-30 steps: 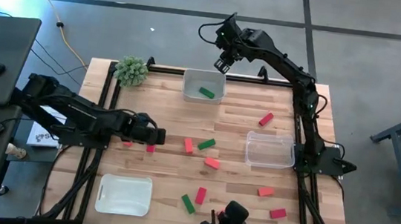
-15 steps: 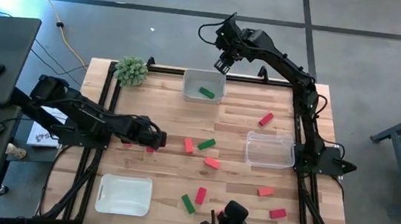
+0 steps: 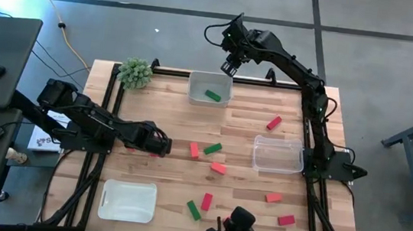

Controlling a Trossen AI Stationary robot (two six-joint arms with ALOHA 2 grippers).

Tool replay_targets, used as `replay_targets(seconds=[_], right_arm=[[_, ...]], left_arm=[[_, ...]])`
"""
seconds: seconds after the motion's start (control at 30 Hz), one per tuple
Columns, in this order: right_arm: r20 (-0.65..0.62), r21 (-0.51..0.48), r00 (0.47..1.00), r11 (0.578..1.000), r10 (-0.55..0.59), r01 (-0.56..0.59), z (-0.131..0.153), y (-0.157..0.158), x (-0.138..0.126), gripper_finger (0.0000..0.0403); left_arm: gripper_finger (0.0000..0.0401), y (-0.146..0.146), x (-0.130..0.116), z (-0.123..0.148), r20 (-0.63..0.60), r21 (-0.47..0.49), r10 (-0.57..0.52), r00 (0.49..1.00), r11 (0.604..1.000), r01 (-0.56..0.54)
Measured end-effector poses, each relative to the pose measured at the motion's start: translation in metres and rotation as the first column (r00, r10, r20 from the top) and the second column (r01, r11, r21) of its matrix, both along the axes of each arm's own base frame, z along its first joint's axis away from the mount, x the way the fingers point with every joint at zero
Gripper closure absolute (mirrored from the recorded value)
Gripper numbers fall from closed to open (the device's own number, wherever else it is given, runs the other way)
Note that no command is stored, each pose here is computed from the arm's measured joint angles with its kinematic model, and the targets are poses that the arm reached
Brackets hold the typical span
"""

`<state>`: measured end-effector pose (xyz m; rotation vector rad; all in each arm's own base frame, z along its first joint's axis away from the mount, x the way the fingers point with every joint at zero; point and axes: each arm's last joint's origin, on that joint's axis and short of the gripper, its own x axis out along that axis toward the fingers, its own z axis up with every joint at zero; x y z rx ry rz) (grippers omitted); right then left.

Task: Sort & place blocks by color
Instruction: Put the red block into the white bin

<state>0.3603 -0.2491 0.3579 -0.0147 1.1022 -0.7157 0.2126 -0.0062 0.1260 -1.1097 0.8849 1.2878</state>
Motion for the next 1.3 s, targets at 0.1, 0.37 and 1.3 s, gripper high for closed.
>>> replay_targets(seconds=[0.1,0.37,1.3], right_arm=[[0.002,0.001,1.0,1.0,-0.003,0.003,0.0,0.0,0.0,0.026],[0.025,0.014,0.999,0.999,-0.04,0.04,0.0,0.0,0.0,0.026],[-0.006,0.461,0.997,0.885,-0.077,0.072,-0.012,0.045,-0.001,0.026]], left_arm=[[0.0253,0.0,-0.001,0.0,-0.016,0.001,-0.031,0.999,1.0,0.031],[0.0305,0.0,0.0,0.0,-0.039,0.009,-0.137,0.99,0.99,0.138],[0.0303,-0.028,-0.04,0.088,0.198,0.249,-0.782,0.592,0.624,0.741]])
